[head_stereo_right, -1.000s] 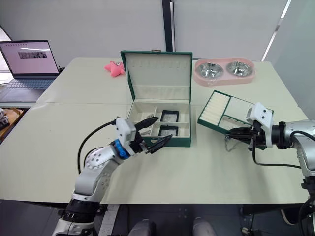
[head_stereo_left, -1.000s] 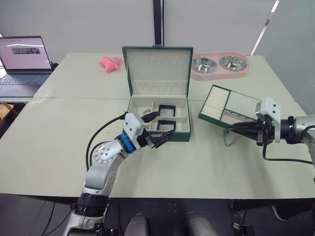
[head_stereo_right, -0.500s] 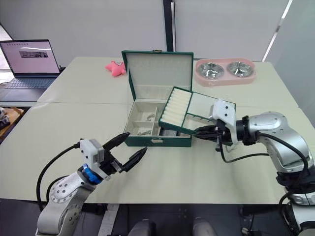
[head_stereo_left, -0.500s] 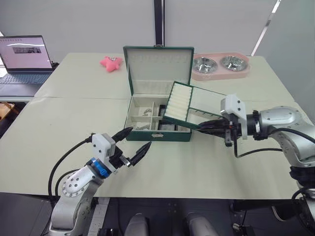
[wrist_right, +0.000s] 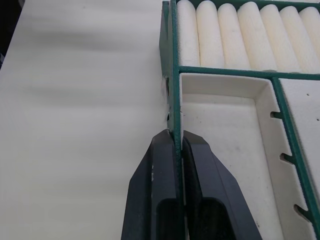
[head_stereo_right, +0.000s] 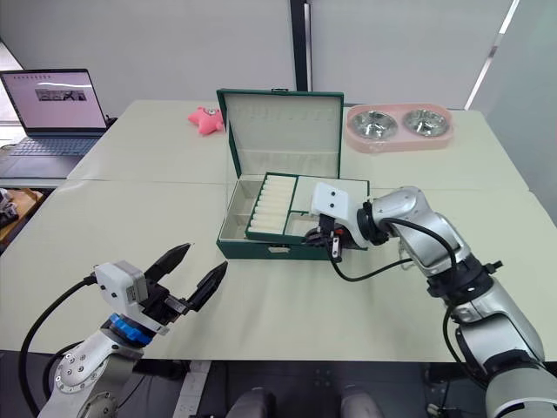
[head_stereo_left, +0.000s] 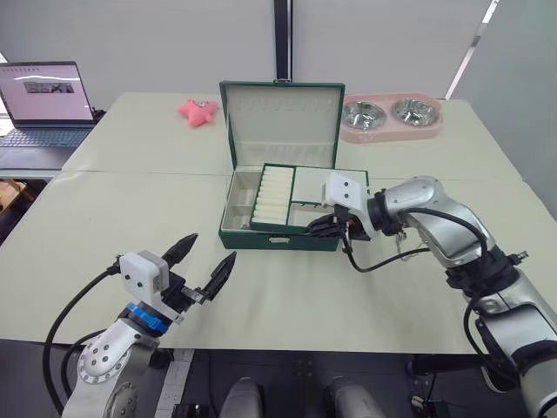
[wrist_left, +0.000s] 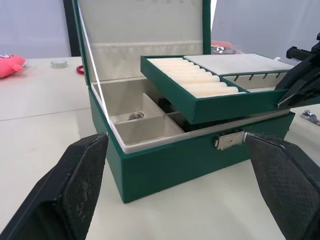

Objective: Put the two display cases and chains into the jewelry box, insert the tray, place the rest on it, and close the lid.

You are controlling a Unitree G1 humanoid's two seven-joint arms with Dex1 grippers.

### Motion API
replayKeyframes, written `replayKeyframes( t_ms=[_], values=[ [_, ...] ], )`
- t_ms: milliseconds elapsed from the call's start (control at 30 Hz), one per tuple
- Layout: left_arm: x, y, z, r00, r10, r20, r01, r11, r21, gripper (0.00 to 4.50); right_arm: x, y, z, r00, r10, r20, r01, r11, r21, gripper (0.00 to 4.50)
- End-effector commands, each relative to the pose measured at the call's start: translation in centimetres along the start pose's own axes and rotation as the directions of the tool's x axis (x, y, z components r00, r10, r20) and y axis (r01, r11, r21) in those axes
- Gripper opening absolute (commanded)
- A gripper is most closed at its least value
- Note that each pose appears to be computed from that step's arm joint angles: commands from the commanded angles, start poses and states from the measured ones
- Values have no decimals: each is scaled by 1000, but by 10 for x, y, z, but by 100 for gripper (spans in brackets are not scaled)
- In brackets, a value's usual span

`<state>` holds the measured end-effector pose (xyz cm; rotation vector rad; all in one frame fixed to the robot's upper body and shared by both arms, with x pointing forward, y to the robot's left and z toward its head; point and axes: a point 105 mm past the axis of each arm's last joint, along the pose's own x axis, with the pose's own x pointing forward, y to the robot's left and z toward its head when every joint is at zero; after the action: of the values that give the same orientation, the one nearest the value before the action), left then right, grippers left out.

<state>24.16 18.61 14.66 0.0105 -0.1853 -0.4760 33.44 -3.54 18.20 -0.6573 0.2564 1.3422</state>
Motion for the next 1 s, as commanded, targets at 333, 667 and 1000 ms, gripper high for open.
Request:
replayKeyframes(
  t_ms=[333,667,1000],
  values=[
    [1,-6,20,998,38,43,-39,999,19,450,20,-11,24,999,9,38,-6,996,-87,0],
    [-6,2,13,997,73,30,-73,997,3,450,34,-15,25,999,27,29,-24,995,-96,0],
    [-15,7,5,995,94,17,-93,996,-3,450,42,-17,25,999,40,22,-38,994,-101,0]
  ],
)
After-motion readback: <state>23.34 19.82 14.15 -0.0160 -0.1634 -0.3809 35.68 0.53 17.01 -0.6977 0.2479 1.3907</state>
